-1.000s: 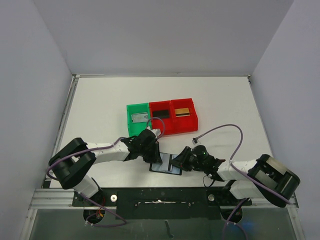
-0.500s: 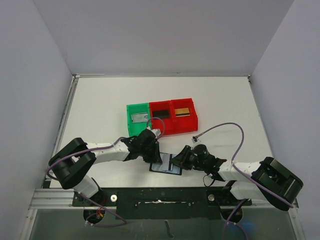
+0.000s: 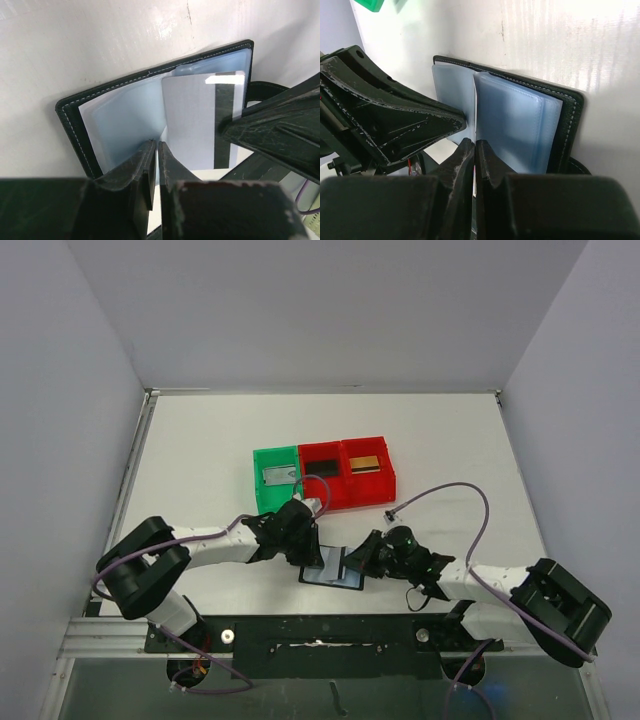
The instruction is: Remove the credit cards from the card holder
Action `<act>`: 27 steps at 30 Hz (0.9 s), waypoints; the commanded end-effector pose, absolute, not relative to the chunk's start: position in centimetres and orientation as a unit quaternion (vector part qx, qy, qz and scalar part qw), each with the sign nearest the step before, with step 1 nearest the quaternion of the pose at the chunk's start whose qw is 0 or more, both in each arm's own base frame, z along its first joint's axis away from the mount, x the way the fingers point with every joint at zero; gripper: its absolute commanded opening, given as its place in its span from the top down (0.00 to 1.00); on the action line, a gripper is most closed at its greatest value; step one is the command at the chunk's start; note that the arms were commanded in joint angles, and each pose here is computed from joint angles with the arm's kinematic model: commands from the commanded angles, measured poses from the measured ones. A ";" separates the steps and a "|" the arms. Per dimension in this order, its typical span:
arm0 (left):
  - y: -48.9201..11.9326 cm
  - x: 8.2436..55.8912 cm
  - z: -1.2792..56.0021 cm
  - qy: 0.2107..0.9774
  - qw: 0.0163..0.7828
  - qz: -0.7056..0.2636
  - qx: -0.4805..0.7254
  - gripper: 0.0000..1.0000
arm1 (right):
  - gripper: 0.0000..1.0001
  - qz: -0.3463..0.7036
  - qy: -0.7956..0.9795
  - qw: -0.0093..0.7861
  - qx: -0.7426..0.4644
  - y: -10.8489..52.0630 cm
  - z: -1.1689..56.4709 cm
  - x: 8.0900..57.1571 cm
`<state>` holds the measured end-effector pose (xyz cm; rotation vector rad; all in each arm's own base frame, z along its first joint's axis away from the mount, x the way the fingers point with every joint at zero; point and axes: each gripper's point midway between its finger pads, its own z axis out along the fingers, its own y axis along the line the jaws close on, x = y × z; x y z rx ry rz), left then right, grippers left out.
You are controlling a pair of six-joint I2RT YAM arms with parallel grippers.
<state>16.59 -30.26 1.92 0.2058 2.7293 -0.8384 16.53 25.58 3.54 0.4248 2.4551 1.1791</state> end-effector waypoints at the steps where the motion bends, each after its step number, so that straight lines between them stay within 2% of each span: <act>1: -28.7 16.3 1.5 0.952 0.146 -0.257 0.081 0.93 | 1.00 0.397 0.877 0.220 0.157 24.5 4.1 17.5; 8: -28.4 16.3 2.1 0.943 0.173 -0.270 0.085 0.92 | 1.00 0.355 0.891 0.235 0.161 23.2 4.0 17.9; 14: -28.3 17.3 4.3 0.933 0.216 -0.278 0.079 0.77 | 1.00 0.354 0.892 0.232 0.158 23.3 4.0 17.9; 17: -28.0 17.8 5.0 0.932 0.229 -0.272 0.073 0.74 | 1.00 0.361 0.888 0.240 0.150 23.5 4.7 18.1; 21: -27.6 18.6 6.9 0.921 0.266 -0.280 0.057 0.72 | 1.00 0.361 0.871 0.292 0.161 22.8 6.6 19.0; 27: -26.9 19.0 9.4 0.901 0.310 -0.301 0.039 0.58 | 1.00 0.372 0.854 0.329 0.158 22.0 8.6 19.4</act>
